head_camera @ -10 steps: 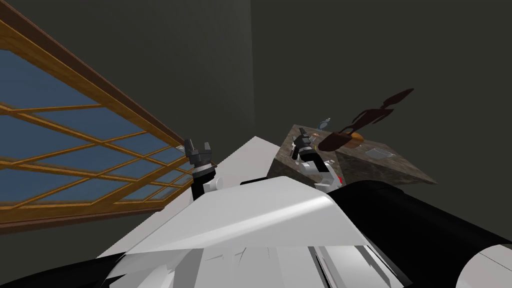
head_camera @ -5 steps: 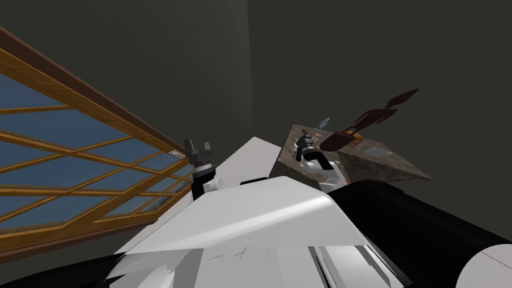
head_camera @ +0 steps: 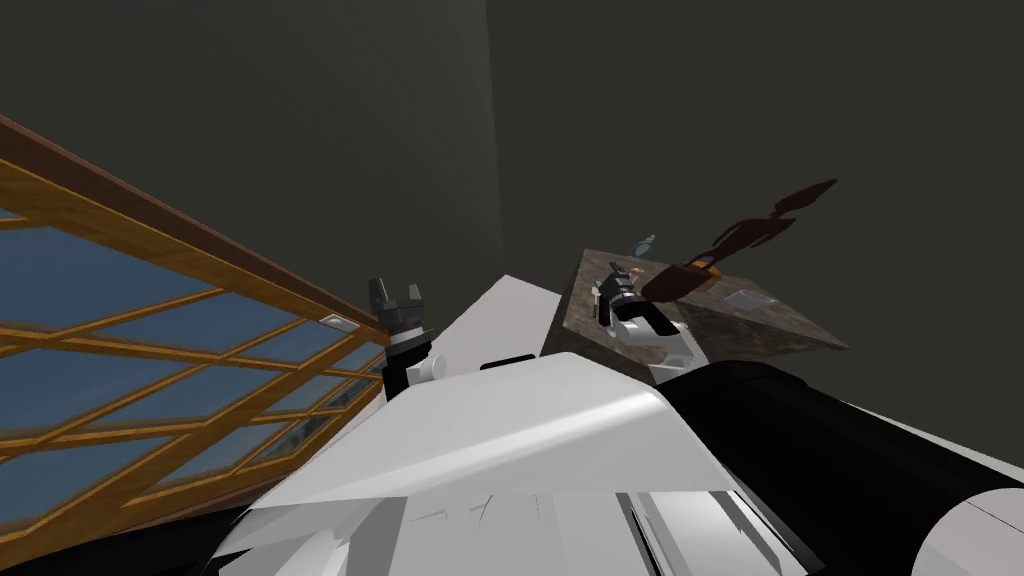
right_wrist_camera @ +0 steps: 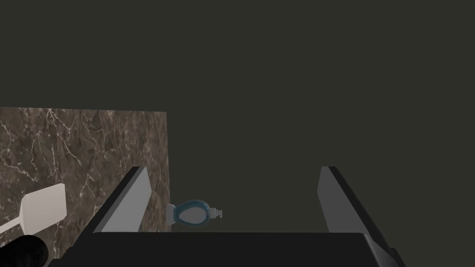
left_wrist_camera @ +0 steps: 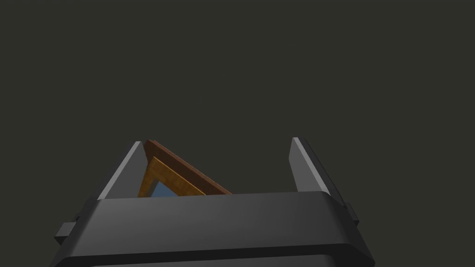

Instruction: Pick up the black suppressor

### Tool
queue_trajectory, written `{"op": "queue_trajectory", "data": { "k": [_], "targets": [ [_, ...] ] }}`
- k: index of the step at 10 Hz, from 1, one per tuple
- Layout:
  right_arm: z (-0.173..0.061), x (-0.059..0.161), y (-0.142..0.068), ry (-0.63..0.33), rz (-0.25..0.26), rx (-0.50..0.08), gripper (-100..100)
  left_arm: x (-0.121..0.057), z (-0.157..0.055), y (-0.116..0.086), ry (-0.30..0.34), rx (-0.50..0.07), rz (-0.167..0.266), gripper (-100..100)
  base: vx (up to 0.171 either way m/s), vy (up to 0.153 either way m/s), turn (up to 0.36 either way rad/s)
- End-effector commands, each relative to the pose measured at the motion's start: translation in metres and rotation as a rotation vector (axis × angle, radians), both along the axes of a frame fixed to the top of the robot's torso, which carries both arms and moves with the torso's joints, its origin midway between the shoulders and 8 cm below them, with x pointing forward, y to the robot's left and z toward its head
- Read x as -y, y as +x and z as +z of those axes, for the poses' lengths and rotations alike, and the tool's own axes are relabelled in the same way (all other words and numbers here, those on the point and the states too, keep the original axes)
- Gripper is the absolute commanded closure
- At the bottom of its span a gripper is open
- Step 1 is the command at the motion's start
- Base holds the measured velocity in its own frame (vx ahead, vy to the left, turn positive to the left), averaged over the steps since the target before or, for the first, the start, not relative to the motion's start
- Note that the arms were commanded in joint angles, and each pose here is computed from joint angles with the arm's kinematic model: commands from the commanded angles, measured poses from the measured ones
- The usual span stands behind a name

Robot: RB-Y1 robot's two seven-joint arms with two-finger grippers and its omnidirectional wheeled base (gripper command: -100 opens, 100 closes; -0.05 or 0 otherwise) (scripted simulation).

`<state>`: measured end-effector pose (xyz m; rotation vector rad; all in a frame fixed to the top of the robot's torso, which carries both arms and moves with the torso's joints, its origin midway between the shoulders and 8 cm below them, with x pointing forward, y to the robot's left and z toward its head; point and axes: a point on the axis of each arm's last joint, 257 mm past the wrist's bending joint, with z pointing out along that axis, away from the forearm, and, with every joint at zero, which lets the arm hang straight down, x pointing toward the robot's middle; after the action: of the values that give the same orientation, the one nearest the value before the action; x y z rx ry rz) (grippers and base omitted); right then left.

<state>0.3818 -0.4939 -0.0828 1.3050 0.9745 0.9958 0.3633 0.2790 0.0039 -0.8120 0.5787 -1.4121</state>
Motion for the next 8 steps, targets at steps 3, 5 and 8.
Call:
{"op": "queue_trajectory", "data": {
  "k": [3, 5, 8],
  "targets": [
    [-0.014, 0.027, -0.008, 0.089, -0.049, -0.061, -100, 0.0, 0.0, 0.0, 0.0, 0.0, 0.0, 0, 0.09, 0.047, -0.095],
    [-0.025, 0.044, -0.014, 0.153, -0.085, -0.101, -100, 0.0, 0.0, 0.0, 0.0, 0.0, 0.0, 0, 0.126, 0.089, -0.137],
    [-0.041, 0.061, -0.023, 0.227, -0.13, -0.156, -100, 0.0, 0.0, 0.0, 0.0, 0.0, 0.0, 0, 0.101, 0.047, -0.107]
  ]
}}
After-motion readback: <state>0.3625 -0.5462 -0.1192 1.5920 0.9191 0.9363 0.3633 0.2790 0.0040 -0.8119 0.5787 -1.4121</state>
